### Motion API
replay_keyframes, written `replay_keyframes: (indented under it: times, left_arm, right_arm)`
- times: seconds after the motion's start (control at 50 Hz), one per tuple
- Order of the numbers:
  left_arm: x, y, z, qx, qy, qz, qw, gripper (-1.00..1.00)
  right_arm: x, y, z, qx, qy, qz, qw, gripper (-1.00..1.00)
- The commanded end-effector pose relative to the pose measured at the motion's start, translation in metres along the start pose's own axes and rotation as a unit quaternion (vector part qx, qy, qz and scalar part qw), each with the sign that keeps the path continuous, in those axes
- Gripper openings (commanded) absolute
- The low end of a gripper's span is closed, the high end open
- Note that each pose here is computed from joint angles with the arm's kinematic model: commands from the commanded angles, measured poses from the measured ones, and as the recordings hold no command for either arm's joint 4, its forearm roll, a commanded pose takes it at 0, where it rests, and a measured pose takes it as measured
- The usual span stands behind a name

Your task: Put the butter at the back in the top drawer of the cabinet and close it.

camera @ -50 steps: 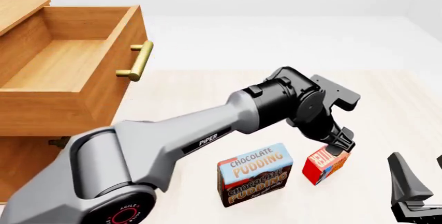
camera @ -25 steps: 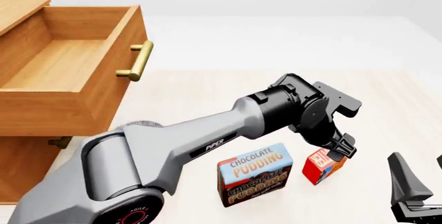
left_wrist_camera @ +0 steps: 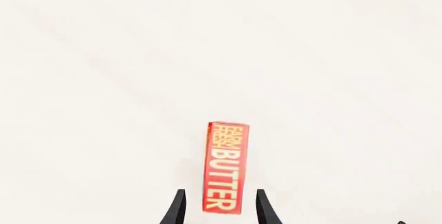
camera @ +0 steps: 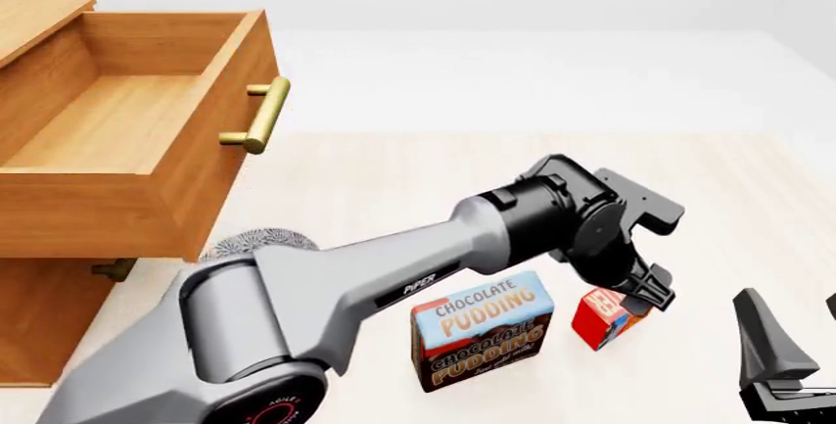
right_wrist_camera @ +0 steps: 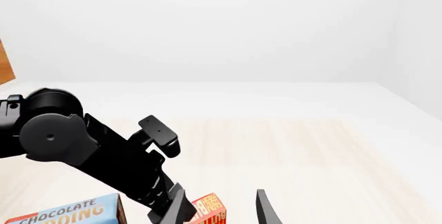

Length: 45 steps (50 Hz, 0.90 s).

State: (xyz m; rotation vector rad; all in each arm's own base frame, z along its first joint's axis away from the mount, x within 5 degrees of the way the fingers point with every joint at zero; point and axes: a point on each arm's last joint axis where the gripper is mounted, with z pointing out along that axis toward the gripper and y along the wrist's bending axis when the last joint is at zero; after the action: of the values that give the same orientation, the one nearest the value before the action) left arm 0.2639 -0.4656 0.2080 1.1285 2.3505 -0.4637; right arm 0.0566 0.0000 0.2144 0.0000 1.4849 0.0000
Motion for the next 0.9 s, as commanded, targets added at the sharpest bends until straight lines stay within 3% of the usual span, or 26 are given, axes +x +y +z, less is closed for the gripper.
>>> replay_keyframes:
  times: [0.02, 0.9]
  left_arm:
    - [0.002, -0.001, 0.009, 0.000, 0.005, -0.003, 1.0000, 1.00]
    - [0.009, -0.006, 0.033, 0.001, 0.017, -0.009, 0.9998, 1.00]
  right_arm:
    - [0.000, 0.000, 0.000, 0.000, 0.000, 0.000, 1.0000, 1.00]
    - [0.000, 0.000, 0.000, 0.000, 0.000, 0.000, 1.0000, 1.00]
